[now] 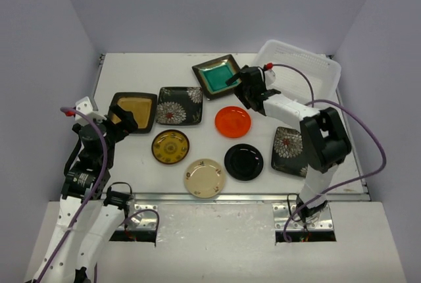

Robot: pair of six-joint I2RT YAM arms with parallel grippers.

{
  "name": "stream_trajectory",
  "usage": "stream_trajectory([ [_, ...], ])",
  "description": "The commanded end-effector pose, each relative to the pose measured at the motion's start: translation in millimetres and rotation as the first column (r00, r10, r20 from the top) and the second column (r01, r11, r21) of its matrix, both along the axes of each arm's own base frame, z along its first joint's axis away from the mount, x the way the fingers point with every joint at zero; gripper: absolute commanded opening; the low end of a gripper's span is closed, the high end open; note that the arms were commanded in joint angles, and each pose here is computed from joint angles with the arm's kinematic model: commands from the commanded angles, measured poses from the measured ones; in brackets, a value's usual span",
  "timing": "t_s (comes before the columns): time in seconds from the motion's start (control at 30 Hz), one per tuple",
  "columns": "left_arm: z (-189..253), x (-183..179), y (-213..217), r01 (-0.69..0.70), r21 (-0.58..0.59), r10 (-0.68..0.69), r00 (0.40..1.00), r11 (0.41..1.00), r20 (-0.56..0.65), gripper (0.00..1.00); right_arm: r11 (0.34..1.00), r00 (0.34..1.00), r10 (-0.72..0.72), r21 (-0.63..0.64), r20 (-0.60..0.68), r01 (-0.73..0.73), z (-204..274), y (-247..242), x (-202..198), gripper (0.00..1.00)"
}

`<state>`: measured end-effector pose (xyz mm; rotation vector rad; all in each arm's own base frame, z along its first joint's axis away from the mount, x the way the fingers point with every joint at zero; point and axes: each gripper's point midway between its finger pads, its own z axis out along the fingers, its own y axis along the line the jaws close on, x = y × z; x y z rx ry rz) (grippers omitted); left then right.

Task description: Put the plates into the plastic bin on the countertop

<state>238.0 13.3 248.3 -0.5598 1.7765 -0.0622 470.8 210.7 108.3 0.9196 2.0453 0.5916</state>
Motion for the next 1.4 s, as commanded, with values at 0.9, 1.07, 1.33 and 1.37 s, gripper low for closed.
stream_trajectory([
  [0.9, 23, -3, -2, 0.015, 0.000, -0.015, 0.995, 1.000, 0.098, 1.00, 0.942, 0.936, -0.290, 0.112, -0.199, 0.316, -129, 9, 60, 0.45],
  [1.07, 23, -2, -2, 0.015, 0.000, -0.015, 0.995, 1.000, 0.099, 1.00, 0.926, 0.918, -0.321, 0.124, -0.231, 0.355, -152, 6, 53, 0.30],
  [1.33, 25, -4, -2, 0.019, -0.001, -0.019, 0.994, 1.000, 0.108, 1.00, 0.922, 0.950, -0.274, 0.239, -0.151, 0.304, -127, 27, 72, 0.00],
  [1.37, 25, -4, -2, 0.019, -0.001, -0.019, 0.994, 1.000, 0.109, 1.00, 0.921, 0.957, -0.265, 0.263, -0.122, 0.289, -117, 30, 76, 0.00],
])
